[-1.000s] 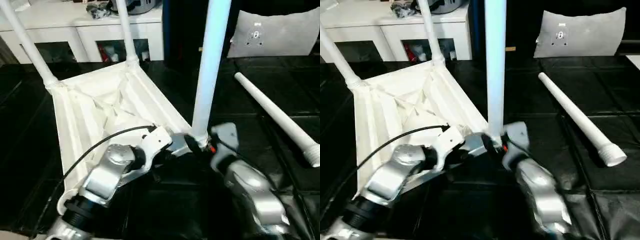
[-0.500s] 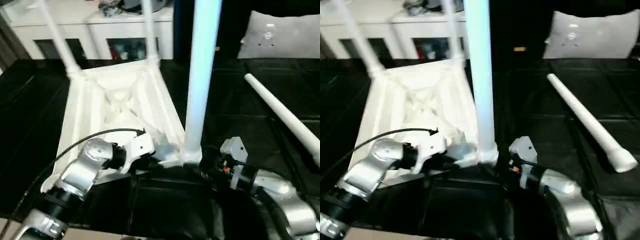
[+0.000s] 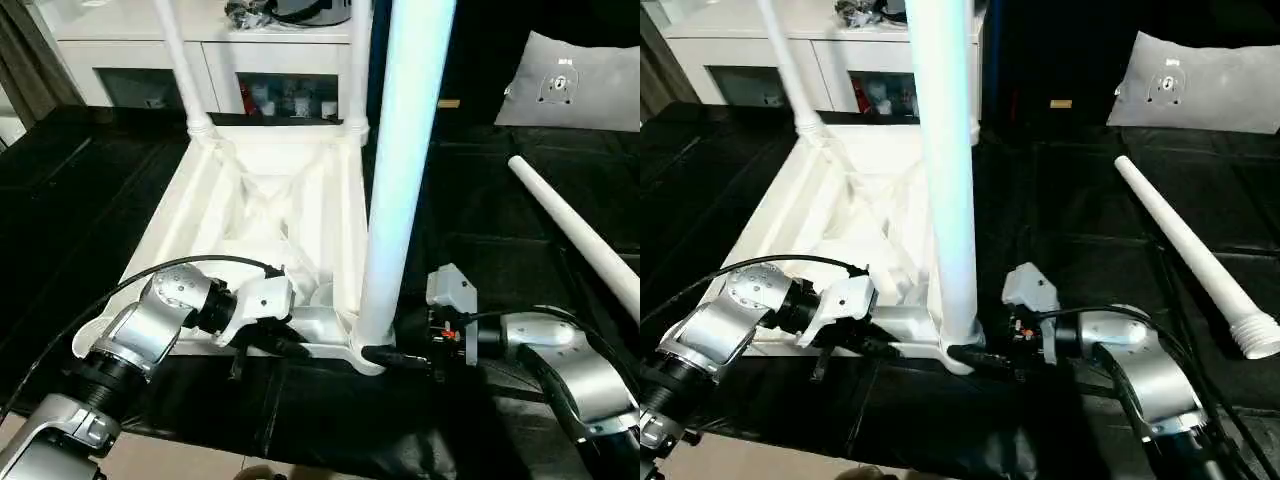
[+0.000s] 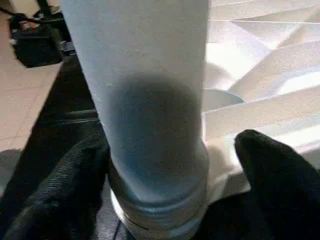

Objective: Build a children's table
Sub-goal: Rotate leg to tighten

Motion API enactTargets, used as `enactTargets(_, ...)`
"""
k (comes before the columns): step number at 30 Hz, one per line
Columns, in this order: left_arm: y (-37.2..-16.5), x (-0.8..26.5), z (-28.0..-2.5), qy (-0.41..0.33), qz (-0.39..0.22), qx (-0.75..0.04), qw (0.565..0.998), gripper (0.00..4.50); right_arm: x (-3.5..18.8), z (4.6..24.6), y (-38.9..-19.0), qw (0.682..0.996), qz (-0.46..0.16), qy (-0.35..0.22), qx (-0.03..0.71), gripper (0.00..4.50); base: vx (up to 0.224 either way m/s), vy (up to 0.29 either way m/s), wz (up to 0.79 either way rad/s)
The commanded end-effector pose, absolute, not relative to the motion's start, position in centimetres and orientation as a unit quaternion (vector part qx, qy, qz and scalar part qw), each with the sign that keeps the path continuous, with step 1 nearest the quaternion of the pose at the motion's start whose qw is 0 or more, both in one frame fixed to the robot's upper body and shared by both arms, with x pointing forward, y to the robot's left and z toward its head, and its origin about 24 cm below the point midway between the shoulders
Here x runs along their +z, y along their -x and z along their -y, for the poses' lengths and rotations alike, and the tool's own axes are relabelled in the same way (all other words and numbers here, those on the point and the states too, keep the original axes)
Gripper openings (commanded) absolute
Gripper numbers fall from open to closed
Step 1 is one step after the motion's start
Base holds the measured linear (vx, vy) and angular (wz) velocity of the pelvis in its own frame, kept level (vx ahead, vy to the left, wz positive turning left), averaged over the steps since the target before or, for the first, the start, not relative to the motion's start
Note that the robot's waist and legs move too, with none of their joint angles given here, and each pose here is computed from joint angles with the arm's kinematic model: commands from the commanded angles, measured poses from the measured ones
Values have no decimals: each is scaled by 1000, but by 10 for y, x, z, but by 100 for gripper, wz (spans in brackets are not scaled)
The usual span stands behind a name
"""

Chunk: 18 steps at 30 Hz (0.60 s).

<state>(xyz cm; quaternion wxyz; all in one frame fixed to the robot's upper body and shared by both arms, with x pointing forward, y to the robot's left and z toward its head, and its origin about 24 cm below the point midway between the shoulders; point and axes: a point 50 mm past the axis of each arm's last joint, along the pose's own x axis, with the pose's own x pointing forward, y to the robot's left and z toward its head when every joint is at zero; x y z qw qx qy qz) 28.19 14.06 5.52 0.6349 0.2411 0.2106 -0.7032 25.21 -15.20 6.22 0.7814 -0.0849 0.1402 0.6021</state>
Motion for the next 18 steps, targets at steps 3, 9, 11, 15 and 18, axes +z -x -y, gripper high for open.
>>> enactTargets(3,-280,61,-133,-255,-199,-737,593,0,64,150,-257,774,-139,78,613,374,0,0,0)
enactTargets(9,-277,59,-135,-253,-202,-741,589,0,64,148,-255,764,-147,65,625,328,0,0,0)
enactTargets(11,-277,59,-135,-252,-203,-741,588,0,63,148,-255,762,-149,65,627,306,0,0,0)
enactTargets(15,-277,59,-135,-252,-204,-741,588,0,63,148,-255,760,-149,63,629,276,0,0,0)
enactTargets(18,-277,58,-136,-252,-206,-740,588,0,63,147,-254,759,-150,60,631,270,0,0,0)
